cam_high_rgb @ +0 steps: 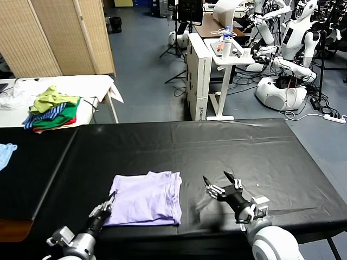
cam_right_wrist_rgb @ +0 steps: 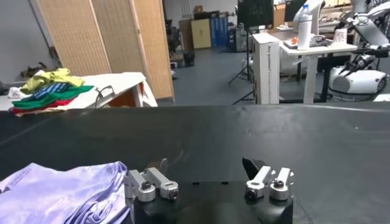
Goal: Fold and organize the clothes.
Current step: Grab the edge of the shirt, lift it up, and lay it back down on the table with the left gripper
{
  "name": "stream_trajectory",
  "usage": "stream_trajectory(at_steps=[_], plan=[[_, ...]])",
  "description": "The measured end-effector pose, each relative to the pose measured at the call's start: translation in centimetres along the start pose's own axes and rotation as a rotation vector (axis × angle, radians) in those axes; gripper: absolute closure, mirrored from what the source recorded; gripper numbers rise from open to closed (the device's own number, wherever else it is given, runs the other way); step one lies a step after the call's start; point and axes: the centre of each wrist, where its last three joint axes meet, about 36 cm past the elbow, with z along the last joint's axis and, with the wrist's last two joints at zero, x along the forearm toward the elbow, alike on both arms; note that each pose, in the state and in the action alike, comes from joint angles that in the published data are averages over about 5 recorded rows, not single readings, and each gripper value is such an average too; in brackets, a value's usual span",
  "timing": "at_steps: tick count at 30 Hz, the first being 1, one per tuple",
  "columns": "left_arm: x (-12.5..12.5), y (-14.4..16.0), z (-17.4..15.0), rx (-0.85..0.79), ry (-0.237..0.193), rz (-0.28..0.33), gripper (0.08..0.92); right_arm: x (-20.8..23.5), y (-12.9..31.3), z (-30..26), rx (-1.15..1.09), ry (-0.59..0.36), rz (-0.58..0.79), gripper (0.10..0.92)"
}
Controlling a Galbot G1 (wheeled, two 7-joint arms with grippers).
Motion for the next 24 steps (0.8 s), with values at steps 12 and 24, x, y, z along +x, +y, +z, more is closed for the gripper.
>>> stream_trajectory(at_steps=[12,24], plan=[[1.3,0.1,-3.6,-0.474,-0.104,-0.086,0.833,-0.1,-0.4,0.4,0.004,0.009,0.02,0.115],[3.7,5.3,-12.4,-0.863,-0.144,-0.197,0.833,-0.9,0.0,1.2,-0.002,0.016,0.022,0.115]])
